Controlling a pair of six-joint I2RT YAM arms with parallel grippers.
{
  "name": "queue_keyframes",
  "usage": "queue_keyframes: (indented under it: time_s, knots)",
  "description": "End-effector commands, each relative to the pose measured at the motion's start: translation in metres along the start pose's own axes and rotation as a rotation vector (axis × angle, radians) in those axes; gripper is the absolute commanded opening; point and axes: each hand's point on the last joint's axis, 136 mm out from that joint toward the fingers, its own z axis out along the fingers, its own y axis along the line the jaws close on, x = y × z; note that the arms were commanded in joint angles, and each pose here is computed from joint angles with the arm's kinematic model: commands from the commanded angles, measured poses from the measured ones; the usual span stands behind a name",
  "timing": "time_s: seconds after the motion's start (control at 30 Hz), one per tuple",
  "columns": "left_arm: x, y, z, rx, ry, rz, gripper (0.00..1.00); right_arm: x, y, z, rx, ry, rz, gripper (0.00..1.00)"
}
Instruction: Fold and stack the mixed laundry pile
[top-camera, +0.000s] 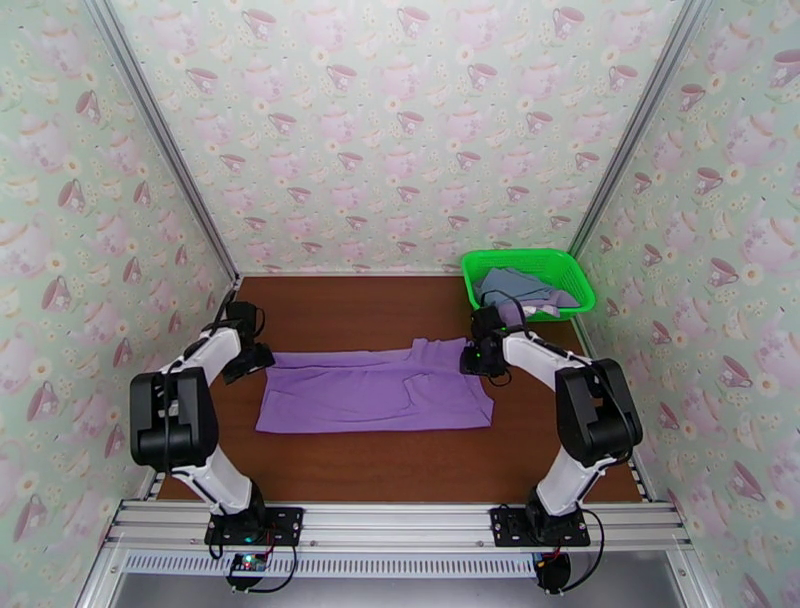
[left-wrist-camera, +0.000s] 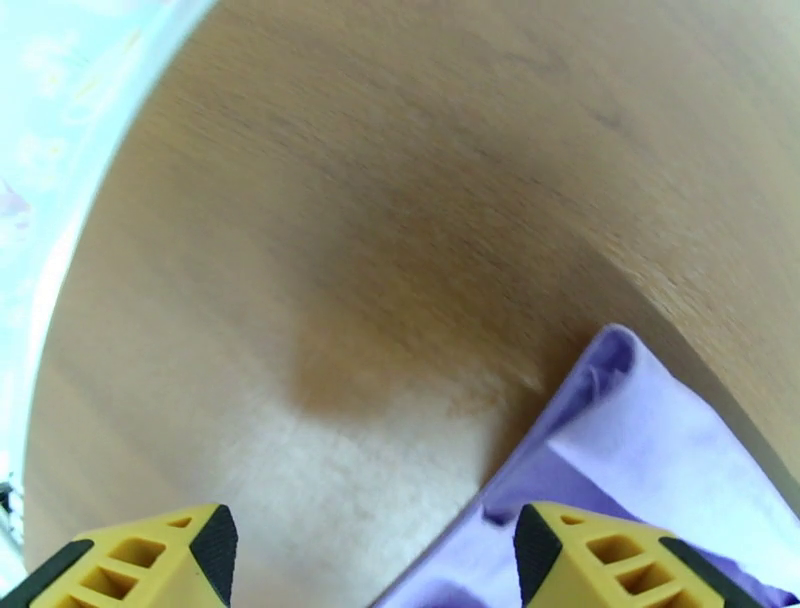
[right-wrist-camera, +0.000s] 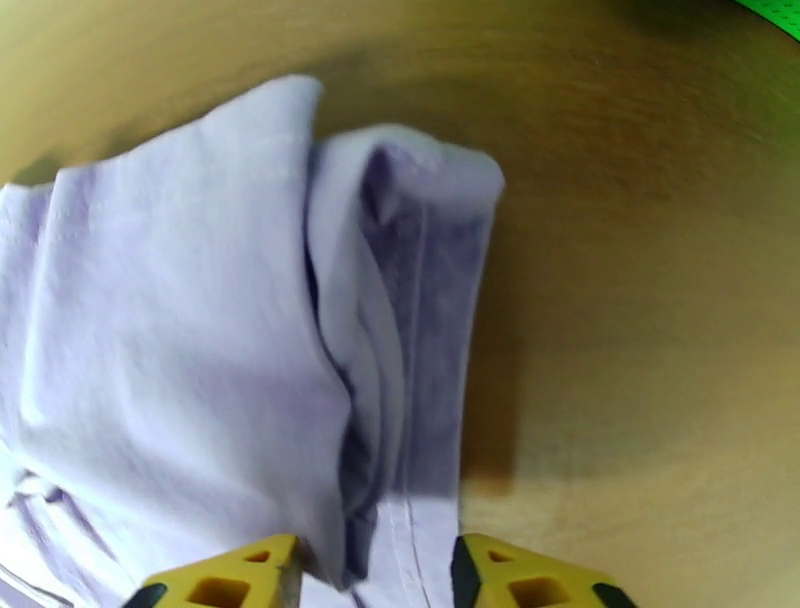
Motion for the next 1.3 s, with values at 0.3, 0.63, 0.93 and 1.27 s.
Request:
queue_keyframes:
  time_s: [0.3,0.63,0.93,1.27]
  knots:
    - [-0.022,-0.033,-0.058,0.054,-0.058,0.024,0.05,-0.087,0.071,-0.028,-0.101,-0.099,-0.136,0.47]
    - [-0.027,-0.055,-0.064,0.112,-0.08,0.032,0.02,-0.109,0.13,0.025,-0.243,-0.013,-0.195,0.42]
    - [-0.026,-0.056,-0.049,0.089,-0.077,0.046,0.02,-0.105,0.155,0.053,-0.26,0.009,-0.2,0.4]
    - [-0.021,-0.061,-0.042,0.102,-0.063,0.054,0.01,-0.091,0.138,0.089,-0.151,0.061,-0.219,0.35]
